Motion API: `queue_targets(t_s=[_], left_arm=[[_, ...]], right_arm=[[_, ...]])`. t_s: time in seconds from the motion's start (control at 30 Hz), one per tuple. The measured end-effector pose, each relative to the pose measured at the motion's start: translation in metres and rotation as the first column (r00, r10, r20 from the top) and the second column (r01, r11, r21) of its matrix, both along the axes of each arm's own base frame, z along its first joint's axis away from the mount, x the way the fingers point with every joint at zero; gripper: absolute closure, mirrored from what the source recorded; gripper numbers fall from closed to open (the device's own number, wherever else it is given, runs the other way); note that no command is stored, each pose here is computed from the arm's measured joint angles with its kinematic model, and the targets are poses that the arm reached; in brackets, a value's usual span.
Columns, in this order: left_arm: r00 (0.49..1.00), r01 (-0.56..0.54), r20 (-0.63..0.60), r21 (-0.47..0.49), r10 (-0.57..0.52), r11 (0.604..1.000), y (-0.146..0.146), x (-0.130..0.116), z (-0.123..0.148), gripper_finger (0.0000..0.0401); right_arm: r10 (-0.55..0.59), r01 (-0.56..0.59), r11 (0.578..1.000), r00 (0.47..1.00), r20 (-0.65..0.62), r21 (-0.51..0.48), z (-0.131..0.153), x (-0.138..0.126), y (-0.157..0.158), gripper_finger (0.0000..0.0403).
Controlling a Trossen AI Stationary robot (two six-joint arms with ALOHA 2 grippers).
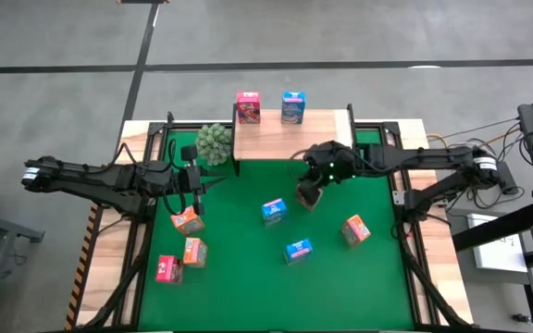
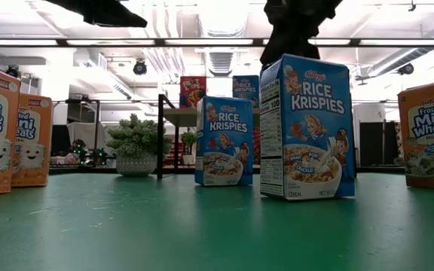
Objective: Stack cereal on shelf
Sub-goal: Put the bottom blue cereal box on the shelf aligned with the other blue cereal box
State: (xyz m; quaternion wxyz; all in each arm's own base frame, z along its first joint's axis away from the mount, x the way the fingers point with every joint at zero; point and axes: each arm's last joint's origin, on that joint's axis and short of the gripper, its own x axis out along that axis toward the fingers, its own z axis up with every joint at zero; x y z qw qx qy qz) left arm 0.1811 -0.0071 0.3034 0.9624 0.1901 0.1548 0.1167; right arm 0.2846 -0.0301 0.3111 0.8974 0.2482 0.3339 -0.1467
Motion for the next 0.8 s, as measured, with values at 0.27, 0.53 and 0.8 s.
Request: queue_targets(t_s=[0.27,0.53,0.8], left_arm=[[1.0,0.001,-0.001,0.005,-0.001,1.0,0.0,0.0,0.0,0.0386],[1.0,0.008,-0.007,0.031,-0.008,0.999,0.0,0.0,0.0,0.0386],[1.0,0.019,0.003,0.075,-0.02,0.997,0.0,0.001,0.003,0.0386]], right_arm=[[-0.017,0.02,0.997,0.999,-0.038,0.077,-0.003,-0.002,0.016,0.039],[0.01,0.0,0.998,0.99,-0.142,0.07,-0.01,-0.009,0.022,0.0361],[-0.038,0.046,0.998,0.978,-0.206,0.036,-0.014,-0.014,0.02,0.0358]])
